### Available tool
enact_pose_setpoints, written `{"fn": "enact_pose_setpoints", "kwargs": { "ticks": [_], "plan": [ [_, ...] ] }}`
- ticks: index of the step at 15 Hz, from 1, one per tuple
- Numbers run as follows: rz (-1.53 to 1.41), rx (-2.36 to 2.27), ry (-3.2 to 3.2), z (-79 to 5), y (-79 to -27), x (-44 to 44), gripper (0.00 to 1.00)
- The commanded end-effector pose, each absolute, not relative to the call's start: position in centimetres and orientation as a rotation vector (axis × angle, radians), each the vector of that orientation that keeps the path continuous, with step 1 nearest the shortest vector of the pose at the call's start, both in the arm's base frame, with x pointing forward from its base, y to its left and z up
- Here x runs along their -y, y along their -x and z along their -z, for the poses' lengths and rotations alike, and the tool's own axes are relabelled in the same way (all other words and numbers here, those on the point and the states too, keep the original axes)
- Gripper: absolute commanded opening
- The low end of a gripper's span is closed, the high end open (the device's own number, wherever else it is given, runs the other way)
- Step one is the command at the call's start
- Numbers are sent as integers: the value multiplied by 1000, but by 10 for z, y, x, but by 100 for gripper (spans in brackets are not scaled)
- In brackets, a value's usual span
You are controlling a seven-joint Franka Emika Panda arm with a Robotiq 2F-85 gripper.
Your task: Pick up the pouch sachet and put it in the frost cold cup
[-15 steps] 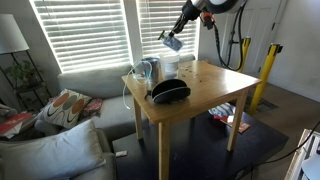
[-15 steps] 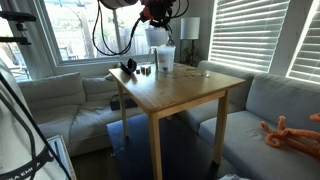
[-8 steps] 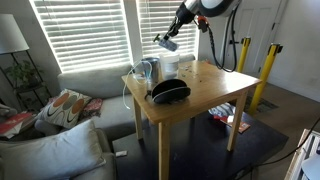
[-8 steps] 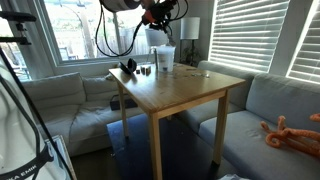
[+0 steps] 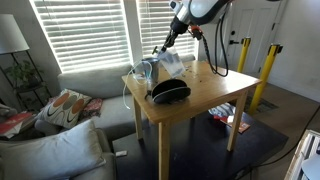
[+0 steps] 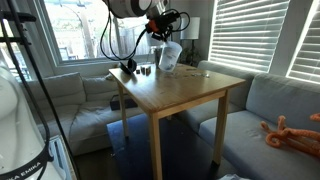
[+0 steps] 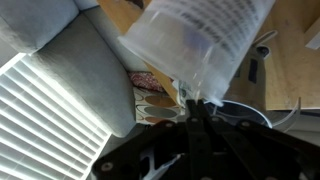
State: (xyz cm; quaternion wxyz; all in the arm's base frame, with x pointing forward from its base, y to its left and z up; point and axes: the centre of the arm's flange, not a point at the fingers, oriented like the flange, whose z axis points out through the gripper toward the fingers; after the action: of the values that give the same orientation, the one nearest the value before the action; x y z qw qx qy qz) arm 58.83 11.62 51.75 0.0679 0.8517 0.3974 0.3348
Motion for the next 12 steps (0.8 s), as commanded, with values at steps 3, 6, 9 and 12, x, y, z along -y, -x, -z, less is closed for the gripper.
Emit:
{"fn": "enact_pose_setpoints", "kwargs": {
  "ticks": [3, 6, 9, 12],
  "plan": [
    [-876, -1218, -2652, -502, -616, -121, 0],
    [-843, -1194, -2676, -499, -616, -118, 30],
    [-841, -1159, -2699, -503, -614, -111, 44],
    [-840, -1124, -2719, -505, -610, -103, 64]
  ]
}}
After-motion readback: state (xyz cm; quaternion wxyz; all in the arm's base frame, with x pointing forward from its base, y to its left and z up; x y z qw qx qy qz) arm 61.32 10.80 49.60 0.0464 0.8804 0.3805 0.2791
